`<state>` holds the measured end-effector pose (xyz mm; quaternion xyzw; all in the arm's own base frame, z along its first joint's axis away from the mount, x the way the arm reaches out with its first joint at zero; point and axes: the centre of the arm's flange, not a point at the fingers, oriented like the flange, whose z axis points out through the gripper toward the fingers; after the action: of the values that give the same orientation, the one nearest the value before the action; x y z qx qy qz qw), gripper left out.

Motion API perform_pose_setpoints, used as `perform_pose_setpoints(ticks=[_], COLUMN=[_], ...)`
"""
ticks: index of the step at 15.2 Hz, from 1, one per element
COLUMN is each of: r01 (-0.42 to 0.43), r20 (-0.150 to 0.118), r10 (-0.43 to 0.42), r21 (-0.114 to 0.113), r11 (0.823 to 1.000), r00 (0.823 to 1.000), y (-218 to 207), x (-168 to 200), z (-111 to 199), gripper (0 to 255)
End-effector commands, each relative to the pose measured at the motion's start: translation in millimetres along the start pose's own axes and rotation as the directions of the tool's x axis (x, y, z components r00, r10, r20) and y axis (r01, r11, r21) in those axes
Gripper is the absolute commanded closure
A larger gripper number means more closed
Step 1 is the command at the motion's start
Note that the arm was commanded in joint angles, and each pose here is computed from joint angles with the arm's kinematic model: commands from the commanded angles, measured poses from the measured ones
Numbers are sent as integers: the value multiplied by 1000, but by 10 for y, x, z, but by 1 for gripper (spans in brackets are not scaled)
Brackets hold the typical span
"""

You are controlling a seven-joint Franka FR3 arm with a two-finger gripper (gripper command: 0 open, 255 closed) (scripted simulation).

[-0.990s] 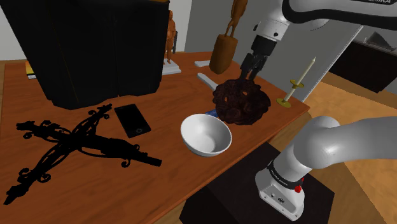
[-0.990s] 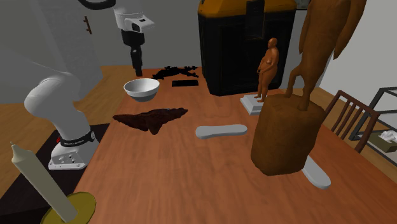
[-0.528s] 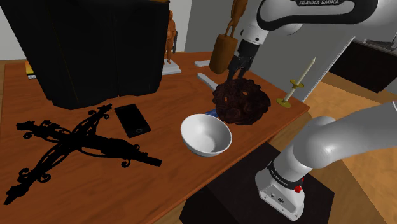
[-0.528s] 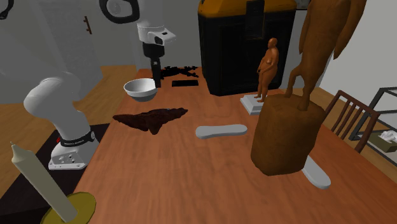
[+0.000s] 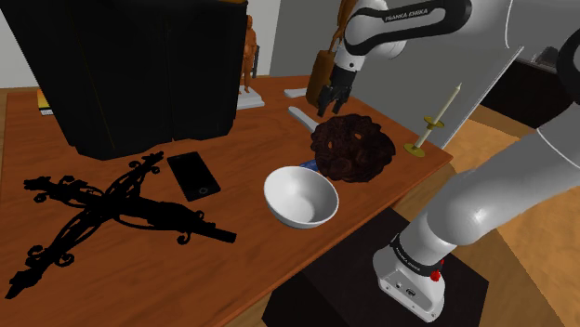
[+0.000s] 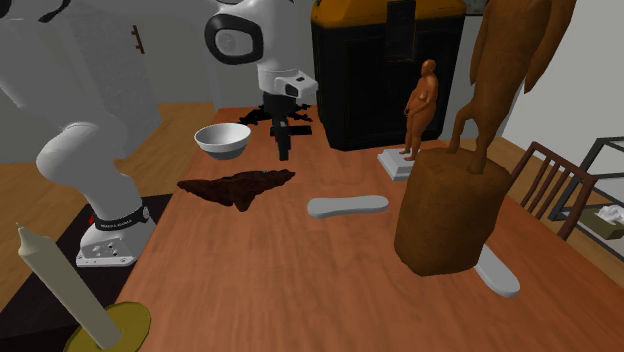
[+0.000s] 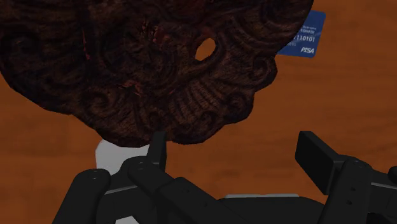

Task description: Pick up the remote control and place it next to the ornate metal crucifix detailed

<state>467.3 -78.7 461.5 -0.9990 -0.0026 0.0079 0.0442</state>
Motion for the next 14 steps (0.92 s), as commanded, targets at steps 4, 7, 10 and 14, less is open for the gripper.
perform_pose_setpoints(ticks=[4,7,10,14], r01=[-8,-13,-18,-25], r20=[-3,-5,-7,-9], r10=[8,13,18,24], r21=[-23,-36,-49,-66], r11=[1000,999,999,998], r00=[1000,1000,1000,1000], y=[296,484,675,936], x=[507,808,1108,1507], z=[240,387,532,719], gripper=[0,0,0,0])
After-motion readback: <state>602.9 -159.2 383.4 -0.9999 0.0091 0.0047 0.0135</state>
